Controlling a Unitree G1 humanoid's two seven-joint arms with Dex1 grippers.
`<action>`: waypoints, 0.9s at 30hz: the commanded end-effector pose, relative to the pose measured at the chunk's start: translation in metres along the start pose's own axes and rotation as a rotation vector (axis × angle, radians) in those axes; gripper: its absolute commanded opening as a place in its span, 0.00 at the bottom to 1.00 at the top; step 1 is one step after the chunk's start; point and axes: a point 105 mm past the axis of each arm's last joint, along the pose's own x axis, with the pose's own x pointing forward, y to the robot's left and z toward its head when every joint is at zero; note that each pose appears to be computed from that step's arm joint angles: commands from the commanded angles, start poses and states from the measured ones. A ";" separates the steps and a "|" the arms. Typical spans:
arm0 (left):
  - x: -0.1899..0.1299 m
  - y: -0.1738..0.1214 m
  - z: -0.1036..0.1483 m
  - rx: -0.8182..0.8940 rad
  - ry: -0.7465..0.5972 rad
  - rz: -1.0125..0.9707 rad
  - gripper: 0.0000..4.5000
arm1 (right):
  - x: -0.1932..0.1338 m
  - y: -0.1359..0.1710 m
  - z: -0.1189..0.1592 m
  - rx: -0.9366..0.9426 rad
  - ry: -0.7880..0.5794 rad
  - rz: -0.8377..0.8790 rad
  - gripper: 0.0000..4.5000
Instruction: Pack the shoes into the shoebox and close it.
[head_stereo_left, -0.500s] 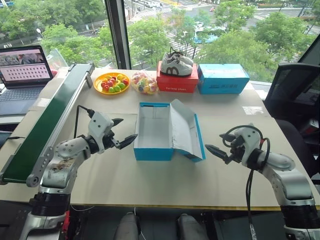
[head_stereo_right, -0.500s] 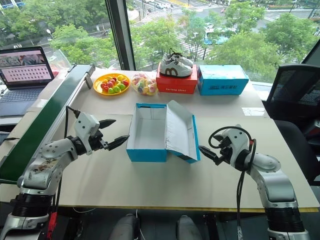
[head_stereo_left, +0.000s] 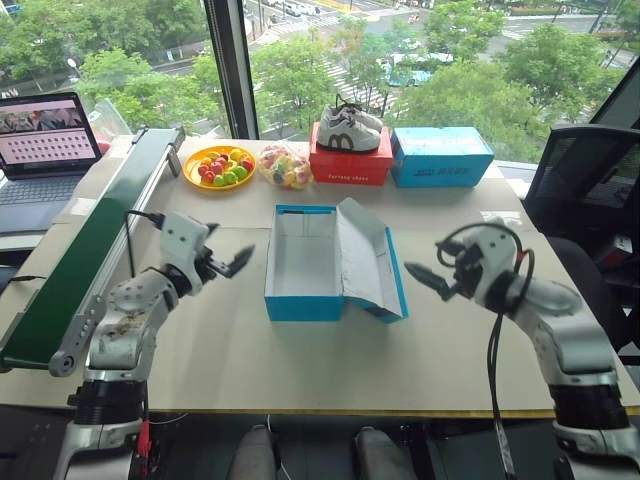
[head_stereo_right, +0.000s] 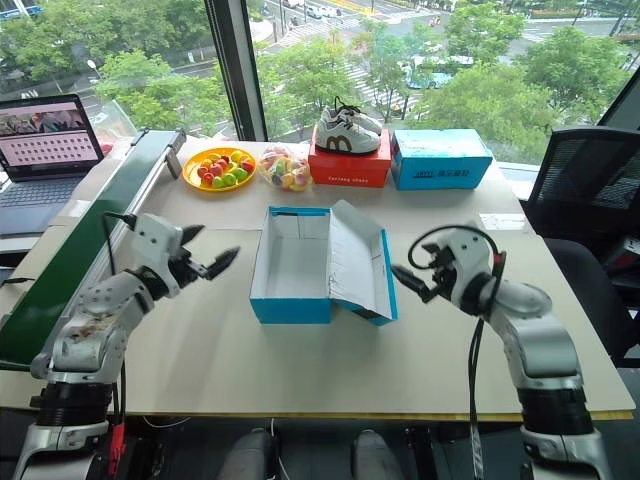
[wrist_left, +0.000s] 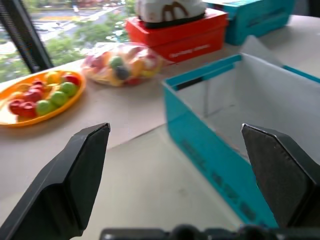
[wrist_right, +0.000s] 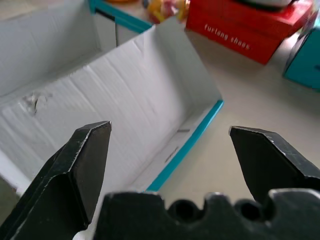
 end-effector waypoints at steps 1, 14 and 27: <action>-0.016 0.054 0.017 0.013 -0.056 0.243 1.00 | 0.016 0.010 0.030 -0.012 -0.113 0.040 0.99; -0.067 0.093 -0.006 -0.082 0.027 0.328 1.00 | 0.048 0.106 0.074 0.112 -0.222 0.478 0.99; -0.098 0.143 -0.025 -0.119 0.059 0.518 1.00 | 0.061 0.142 0.062 0.086 -0.189 0.560 0.99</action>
